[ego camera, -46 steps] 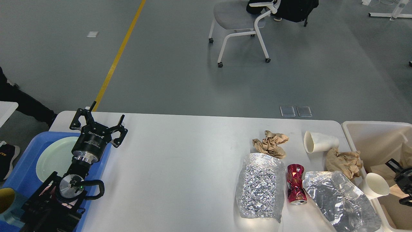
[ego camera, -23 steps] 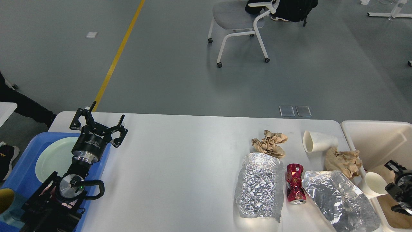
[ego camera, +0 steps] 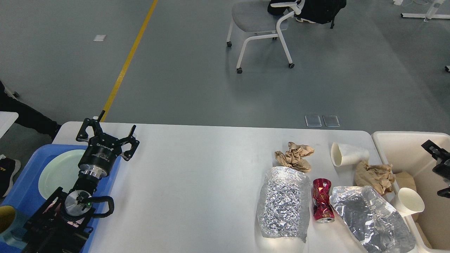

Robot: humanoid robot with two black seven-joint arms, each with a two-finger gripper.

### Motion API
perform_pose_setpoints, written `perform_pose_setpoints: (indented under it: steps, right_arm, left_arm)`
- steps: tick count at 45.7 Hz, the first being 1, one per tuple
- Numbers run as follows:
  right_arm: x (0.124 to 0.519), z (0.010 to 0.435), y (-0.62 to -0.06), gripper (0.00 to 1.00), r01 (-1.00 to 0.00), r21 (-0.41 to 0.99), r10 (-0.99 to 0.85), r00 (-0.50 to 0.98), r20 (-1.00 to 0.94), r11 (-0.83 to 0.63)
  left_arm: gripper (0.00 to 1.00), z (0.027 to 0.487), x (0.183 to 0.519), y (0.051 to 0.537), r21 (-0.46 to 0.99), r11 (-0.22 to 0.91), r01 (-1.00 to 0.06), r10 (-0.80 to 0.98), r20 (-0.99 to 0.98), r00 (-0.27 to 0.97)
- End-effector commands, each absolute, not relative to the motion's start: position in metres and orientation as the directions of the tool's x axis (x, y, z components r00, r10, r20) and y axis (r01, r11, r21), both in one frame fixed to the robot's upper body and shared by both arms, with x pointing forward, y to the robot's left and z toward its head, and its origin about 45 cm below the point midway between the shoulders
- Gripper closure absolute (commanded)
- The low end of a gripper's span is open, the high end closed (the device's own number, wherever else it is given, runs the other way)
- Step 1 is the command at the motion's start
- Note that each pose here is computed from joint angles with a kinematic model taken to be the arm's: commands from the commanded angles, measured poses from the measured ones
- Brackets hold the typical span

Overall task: Tidy desktop
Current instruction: 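Move the right gripper back from the bin toward the silver foil pouch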

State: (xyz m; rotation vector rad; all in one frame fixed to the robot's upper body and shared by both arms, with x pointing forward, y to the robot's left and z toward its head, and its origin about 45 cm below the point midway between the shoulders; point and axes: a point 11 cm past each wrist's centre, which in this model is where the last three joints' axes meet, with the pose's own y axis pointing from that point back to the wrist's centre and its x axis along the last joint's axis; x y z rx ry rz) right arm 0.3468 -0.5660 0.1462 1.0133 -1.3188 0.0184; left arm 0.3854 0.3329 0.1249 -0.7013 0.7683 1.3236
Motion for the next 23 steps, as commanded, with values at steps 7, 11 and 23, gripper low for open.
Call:
perform_pose_setpoints:
  steps: [7,11,23]
  right_arm:
    - [0.363,0.191,-0.523,0.00,-0.463,0.779,-0.449,0.639,0.624,0.422]
    - [0.368,0.203,-0.495,0.00,-0.406,0.846,-0.441,0.725,0.529,0.347]
    - [0.399,0.281,-0.387,0.00,-0.180,0.978,-0.312,0.928,0.205,0.108]
  left_arm:
    - [0.04,0.125,0.385,0.333,-0.014,0.120,-0.993,0.570,-0.818,0.081]
    - [0.04,0.125,0.385,0.333,-0.014,0.120,-0.993,0.570,-0.818,0.081]
    - [0.04,0.125,0.385,0.333,-0.015,0.119,-0.993,0.570,-0.818,0.081]
